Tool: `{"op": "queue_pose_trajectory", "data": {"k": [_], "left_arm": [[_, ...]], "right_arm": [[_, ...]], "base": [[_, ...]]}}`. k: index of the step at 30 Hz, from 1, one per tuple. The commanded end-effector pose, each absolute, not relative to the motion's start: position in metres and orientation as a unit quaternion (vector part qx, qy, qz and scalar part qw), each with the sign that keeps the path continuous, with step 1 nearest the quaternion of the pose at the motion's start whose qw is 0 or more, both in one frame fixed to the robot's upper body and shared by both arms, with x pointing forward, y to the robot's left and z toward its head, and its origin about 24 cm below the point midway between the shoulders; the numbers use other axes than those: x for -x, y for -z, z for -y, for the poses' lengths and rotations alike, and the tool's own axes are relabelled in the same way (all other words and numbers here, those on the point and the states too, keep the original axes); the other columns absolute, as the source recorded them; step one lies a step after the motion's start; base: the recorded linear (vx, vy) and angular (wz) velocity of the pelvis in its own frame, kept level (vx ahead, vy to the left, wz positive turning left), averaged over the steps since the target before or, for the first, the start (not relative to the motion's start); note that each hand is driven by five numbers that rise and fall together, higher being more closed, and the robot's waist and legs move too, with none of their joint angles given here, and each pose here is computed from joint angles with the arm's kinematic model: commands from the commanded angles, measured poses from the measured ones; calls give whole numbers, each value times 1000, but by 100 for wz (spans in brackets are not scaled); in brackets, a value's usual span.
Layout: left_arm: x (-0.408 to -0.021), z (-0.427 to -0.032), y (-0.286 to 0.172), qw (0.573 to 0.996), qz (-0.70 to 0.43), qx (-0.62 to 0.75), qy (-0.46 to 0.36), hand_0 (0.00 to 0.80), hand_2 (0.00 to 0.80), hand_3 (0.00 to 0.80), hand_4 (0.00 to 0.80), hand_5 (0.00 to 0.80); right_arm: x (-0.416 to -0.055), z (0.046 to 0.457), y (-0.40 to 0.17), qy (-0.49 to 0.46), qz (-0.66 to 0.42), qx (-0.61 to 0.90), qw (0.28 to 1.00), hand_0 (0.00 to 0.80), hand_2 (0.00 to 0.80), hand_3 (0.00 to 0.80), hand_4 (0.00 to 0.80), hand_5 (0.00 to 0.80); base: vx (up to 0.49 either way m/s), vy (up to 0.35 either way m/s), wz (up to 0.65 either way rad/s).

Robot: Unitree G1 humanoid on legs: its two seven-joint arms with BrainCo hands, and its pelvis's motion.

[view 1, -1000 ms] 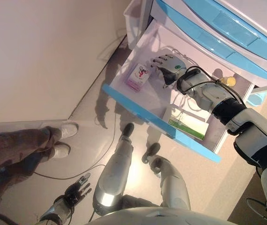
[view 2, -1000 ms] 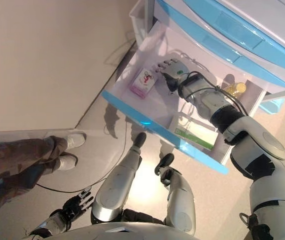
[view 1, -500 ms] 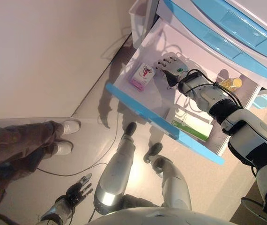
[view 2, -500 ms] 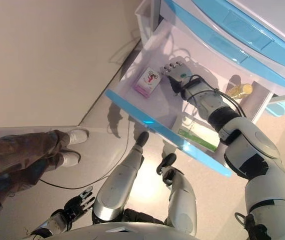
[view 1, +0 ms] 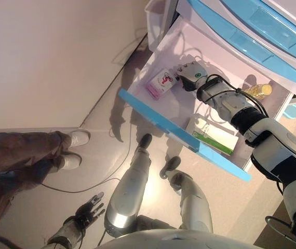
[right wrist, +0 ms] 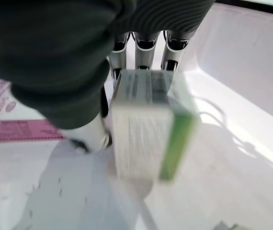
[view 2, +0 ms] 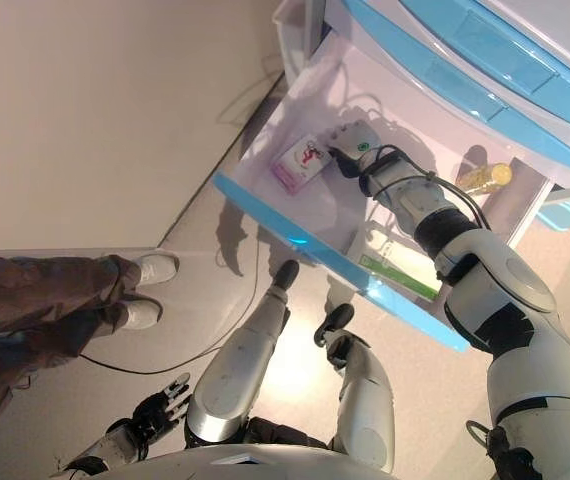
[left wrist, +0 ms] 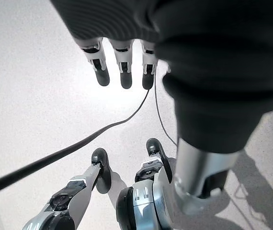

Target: Open the drawer and pick up the medicine

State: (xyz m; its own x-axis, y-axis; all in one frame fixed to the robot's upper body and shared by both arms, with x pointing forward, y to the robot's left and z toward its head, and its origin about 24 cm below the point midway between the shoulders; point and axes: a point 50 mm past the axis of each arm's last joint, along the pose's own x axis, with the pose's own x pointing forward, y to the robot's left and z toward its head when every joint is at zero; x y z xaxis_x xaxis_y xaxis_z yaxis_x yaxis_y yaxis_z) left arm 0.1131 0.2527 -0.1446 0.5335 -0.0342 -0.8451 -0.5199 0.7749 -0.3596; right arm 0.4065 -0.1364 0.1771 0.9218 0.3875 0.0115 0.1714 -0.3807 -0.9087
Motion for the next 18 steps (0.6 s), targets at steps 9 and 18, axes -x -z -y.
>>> {"op": "queue_pose_trajectory", "data": {"k": [9,18], "left_arm": [[-98,-259,146,820,-480,277,-142,0,0,0,0,0],[-103,-260,145,823,-475,274,-145,0,0,0,0,0]], "right_arm": [[-406,125,-195,-100,212,830,506,800,800,800,800,800],[-395,114,-208,-97,266,819,499,800,800,800,800,800]], "base": [[0,0,0],[-14,-6,-5]]}}
